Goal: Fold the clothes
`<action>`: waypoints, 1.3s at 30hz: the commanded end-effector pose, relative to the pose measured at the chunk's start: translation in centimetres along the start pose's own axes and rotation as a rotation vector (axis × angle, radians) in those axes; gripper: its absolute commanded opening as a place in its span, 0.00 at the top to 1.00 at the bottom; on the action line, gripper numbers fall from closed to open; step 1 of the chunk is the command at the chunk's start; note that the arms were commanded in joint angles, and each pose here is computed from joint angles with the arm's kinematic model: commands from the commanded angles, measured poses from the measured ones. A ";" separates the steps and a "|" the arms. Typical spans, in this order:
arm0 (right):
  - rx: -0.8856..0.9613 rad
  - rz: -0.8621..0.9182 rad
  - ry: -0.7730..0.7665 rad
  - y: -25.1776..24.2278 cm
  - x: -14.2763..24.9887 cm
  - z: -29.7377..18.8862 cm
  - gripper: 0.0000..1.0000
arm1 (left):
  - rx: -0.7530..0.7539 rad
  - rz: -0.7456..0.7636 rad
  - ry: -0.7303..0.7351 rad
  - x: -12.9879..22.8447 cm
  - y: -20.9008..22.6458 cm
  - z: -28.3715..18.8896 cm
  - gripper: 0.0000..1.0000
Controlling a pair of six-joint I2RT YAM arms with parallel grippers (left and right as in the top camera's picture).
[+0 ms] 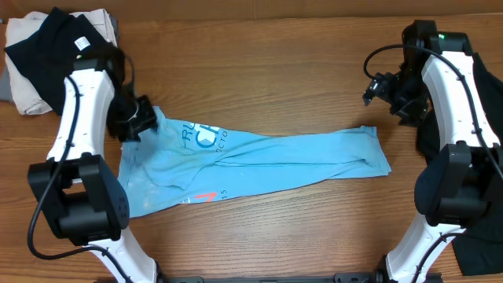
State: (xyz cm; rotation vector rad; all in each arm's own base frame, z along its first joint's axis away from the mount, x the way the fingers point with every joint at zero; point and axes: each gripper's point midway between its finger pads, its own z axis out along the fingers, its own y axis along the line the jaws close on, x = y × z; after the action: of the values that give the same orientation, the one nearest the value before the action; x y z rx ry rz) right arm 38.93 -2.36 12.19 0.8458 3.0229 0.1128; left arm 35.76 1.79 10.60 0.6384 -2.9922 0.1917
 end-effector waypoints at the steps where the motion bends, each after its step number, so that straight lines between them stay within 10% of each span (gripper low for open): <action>1: -0.073 -0.052 -0.007 1.2 -0.2 -0.7 0.08 | 0.068 0.101 0.025 1.1 -3.3 0.7 0.43; 17: -0.093 -0.073 0.170 0.8 4.0 7.2 0.13 | 0.019 0.160 0.279 4.6 -5.0 10.3 0.81; 19: -0.086 -0.072 0.183 0.5 4.6 8.2 0.19 | -0.003 0.162 0.298 4.9 -4.5 10.4 0.96; 31: -0.024 -0.053 0.167 -0.8 4.8 9.8 0.93 | -0.134 0.145 0.378 6.7 -1.7 9.4 0.96; 39: 0.071 -0.029 0.192 -2.4 5.1 7.9 0.96 | -0.271 0.058 0.360 7.5 0.6 6.9 0.96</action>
State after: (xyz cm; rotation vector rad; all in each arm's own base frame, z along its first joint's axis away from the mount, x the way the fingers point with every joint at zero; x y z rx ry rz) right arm 32.58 -0.41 3.16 0.8415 3.2610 0.1591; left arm 28.72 -3.53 3.11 0.3546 -2.6076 0.0607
